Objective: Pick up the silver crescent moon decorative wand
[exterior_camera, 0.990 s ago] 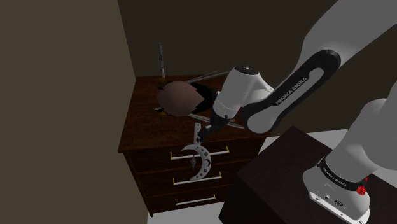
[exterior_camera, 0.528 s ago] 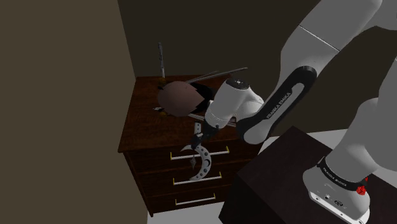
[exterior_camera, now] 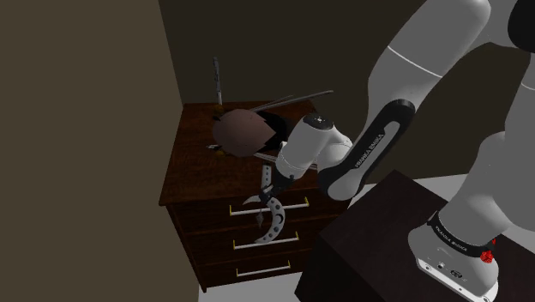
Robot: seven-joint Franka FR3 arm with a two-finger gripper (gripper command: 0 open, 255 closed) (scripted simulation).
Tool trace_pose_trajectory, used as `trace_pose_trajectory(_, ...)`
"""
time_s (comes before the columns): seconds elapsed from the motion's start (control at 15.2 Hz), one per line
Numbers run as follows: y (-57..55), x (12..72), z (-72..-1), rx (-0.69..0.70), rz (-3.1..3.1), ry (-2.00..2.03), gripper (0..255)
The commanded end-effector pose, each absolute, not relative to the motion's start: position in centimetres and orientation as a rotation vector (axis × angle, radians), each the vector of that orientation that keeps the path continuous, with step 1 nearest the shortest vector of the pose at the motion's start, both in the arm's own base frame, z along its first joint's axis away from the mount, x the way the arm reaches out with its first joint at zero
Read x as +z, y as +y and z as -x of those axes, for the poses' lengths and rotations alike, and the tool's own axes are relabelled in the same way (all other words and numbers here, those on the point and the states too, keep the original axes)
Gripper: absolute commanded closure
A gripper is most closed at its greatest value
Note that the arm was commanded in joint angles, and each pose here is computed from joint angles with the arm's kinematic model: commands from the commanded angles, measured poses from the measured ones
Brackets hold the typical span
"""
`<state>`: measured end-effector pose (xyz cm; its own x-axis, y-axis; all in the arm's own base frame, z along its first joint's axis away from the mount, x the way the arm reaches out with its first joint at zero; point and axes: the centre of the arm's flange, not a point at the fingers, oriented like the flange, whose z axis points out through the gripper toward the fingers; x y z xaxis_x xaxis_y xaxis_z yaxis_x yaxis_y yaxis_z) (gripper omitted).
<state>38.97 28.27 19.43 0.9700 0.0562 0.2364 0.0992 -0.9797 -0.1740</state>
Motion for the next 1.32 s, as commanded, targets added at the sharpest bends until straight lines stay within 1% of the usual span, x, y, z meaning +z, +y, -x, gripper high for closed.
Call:
trace_pose_trajectory(0.0,28.2,19.4,-39.0,-0.343,2.934,-0.115,255)
trace_pose_trajectory(0.4,28.4,19.4,-39.0,-0.343,2.934,-0.115,255)
trace_pose_trajectory(1.25,28.4,26.2,-39.0,-0.343,2.934,-0.115,255)
